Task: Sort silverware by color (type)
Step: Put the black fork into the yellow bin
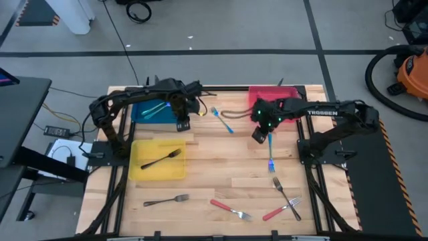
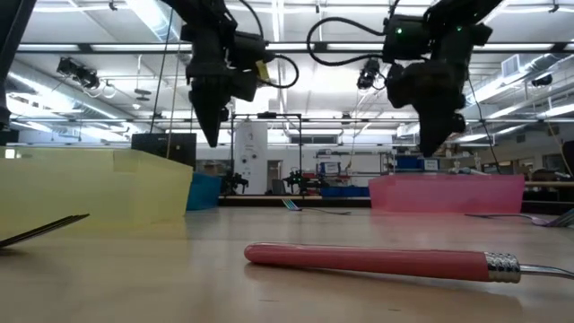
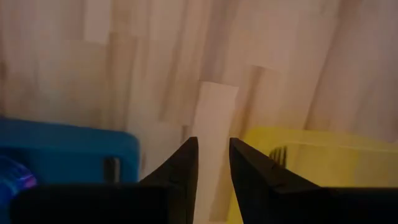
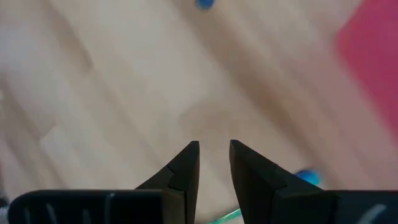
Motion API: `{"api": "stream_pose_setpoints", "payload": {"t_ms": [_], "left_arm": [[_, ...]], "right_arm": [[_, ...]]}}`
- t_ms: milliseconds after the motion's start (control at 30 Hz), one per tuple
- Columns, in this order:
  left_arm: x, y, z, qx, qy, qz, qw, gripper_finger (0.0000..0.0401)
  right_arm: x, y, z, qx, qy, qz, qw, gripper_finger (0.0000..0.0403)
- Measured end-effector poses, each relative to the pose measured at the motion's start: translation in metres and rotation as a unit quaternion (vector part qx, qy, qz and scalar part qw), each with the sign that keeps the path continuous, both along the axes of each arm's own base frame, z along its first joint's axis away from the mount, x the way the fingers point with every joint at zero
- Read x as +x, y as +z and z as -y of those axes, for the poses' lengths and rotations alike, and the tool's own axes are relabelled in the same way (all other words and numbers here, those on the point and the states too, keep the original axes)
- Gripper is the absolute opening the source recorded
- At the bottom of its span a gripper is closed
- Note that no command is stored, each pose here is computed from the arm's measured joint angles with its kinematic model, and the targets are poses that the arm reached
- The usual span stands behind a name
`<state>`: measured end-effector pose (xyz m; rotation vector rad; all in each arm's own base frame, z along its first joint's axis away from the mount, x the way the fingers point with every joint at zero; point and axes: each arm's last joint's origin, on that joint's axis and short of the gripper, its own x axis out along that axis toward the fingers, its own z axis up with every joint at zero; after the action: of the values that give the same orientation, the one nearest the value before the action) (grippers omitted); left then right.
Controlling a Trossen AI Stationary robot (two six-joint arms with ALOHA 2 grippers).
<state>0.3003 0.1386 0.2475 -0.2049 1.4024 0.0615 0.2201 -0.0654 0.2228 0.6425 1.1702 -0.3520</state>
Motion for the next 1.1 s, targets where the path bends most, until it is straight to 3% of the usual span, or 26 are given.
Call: {"api": "stream_pose_setpoints", "payload": {"t_ms": [233, 567, 800, 1100], "left_arm": [[0.012, 0.000, 0.027, -0.004, -0.010, 0.000, 1.000, 0.0091], [0.025, 0.000, 0.064, -0.006, -0.044, 0.008, 0.999, 0.0091], [0.030, 0.001, 0.084, -0.006, -0.060, 0.015, 0.998, 0.0091], [0.037, 0.001, 0.101, -0.001, -0.088, 0.036, 0.995, 0.0091]], "right_arm": [[0.001, -0.002, -0.048, 0.039, 0.014, -0.052, 0.998, 0.0097], [-0.005, -0.003, -0.109, 0.055, 0.024, -0.085, 0.995, 0.0097], [-0.012, -0.003, -0.137, 0.076, 0.031, -0.099, 0.992, 0.0097], [-0.020, -0.008, -0.164, 0.089, -0.018, -0.128, 0.988, 0.0110]]}}
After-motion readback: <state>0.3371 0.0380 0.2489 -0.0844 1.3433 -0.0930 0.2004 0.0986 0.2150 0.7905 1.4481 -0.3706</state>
